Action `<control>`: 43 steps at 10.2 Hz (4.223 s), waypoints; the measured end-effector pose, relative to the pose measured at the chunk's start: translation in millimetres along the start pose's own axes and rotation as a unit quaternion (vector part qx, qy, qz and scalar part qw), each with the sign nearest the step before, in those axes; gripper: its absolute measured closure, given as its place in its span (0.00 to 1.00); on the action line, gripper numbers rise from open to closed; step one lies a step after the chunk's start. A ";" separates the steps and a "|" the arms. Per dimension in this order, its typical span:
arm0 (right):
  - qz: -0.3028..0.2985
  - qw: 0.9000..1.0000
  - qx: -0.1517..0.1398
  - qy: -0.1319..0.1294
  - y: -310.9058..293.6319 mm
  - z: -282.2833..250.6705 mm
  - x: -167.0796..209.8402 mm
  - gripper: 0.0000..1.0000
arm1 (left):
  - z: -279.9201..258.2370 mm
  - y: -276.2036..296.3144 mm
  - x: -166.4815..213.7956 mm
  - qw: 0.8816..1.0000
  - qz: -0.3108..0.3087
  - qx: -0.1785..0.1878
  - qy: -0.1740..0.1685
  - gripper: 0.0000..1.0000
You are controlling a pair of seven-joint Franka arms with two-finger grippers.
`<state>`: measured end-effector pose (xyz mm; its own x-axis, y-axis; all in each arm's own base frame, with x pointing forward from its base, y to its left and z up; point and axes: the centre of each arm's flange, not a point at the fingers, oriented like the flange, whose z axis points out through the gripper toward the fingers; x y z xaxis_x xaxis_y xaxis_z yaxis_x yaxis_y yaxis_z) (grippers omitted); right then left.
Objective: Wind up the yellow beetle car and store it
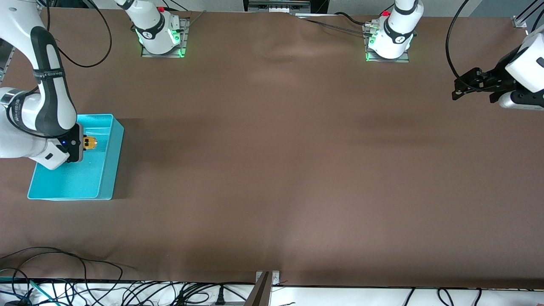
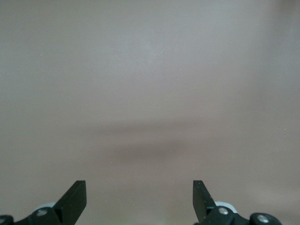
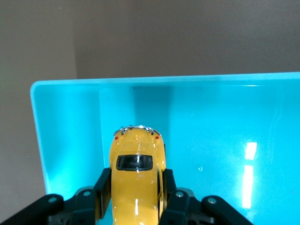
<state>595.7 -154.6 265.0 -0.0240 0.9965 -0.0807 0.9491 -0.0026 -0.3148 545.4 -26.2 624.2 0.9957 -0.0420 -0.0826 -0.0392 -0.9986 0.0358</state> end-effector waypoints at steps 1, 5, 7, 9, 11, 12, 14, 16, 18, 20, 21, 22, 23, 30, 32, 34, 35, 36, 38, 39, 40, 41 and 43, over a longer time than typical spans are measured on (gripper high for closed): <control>-0.005 1.000 0.000 0.000 2.1 8.3 -3.0 0.52 | 0.0 0.0 0.0 1.000 0.000 0.000 0.000 0.00; -0.013 1.000 -0.010 -0.002 10.2 36.2 -17.1 0.52 | 0.0 0.3 0.0 1.000 0.000 0.000 0.000 0.00; -0.018 1.000 -0.013 -0.002 12.4 50.1 -27.0 0.52 | 0.0 0.7 0.0 1.000 0.001 0.000 0.000 0.00; -0.020 1.000 -0.010 -0.002 13.7 58.4 -29.1 0.52 | 0.0 0.8 0.0 1.000 0.001 0.000 0.000 0.00; -0.021 1.000 -0.007 -0.002 14.7 64.8 -29.1 0.52 | 0.0 0.8 0.0 1.000 0.001 0.000 0.000 0.00; -0.021 1.000 -0.007 -0.001 14.8 65.4 -29.1 0.53 | 0.0 0.8 0.0 1.000 0.001 0.000 0.000 0.00; -0.021 1.000 -0.007 -0.002 14.8 65.3 -29.1 0.33 | 0.0 0.8 0.0 1.000 0.001 0.000 0.000 0.00; -0.025 1.000 -0.007 -0.001 14.8 63.8 -28.6 0.17 | 0.0 0.8 0.0 1.000 0.001 0.000 0.000 0.00; -0.031 1.000 -0.005 0.000 14.3 55.9 -28.8 0.14 | 0.0 0.8 0.0 1.000 0.001 0.000 0.000 0.00; -0.030 1.000 -0.008 0.002 8.6 27.5 -29.1 0.11 | -0.1 0.8 0.0 1.000 0.001 0.000 0.000 0.00; -0.029 1.000 -0.010 0.004 2.6 6.3 -30.2 0.11 | -0.3 0.8 0.0 1.000 0.001 0.000 0.000 0.00; -0.025 1.000 -0.008 0.008 -4.9 -16.5 -30.8 0.11 | -0.4 0.8 0.0 1.000 0.001 0.000 0.000 0.00; -0.013 1.000 -0.003 0.015 -12.2 -40.3 -30.4 0.11 | -0.5 0.6 0.0 1.000 0.001 0.000 0.001 0.00; 0.250 0.967 -0.022 0.037 -53.7 -173.0 45.7 0.08 | -0.6 0.2 0.0 1.000 0.000 0.000 0.001 0.00; 0.336 0.939 -0.025 0.069 -59.9 -189.8 62.6 0.08 | -0.7 0.2 0.0 1.000 0.000 0.000 0.001 0.00; 0.423 0.902 -0.026 0.085 -68.1 -205.1 69.9 0.08 | -0.7 0.2 0.0 1.000 0.000 0.000 0.001 0.00; 0.475 0.875 -0.026 0.090 -74.1 -215.1 77.1 0.08 | -0.7 0.1 0.0 1.000 0.000 0.000 0.001 0.00; 0.530 0.843 -0.022 0.093 -82.9 -226.7 87.0 0.07 | -0.7 0.1 0.0 1.000 0.000 0.000 0.001 0.00; 0.592 0.800 -0.020 0.097 -100.1 -247.3 105.9 0.03 | -0.7 0.2 0.0 1.000 0.000 0.000 0.001 0.00; 0.601 0.793 -0.023 0.100 -106.4 -254.5 107.7 0.03 | -0.7 0.1 0.0 1.000 0.000 0.000 0.001 0.00; 0.612 0.784 -0.023 0.102 -112.5 -260.3 106.3 0.03 | -0.7 0.2 0.0 1.000 0.000 0.000 0.001 0.00; 0.633 0.767 -0.019 0.101 -120.3 -265.5 105.4 0.03 | -0.7 0.2 0.0 1.000 0.000 0.000 0.001 0.00; 0.683 0.723 -0.007 0.098 -135.3 -274.5 105.7 0.00 | -0.7 0.2 0.0 1.000 0.000 0.000 0.001 0.00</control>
<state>550.9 -25.8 558.7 0.9834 0.0568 -0.1724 0.0474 -0.9972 -0.0579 545.4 -26.3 624.9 0.9958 -0.0423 -0.0810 -0.0395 -0.9986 0.0358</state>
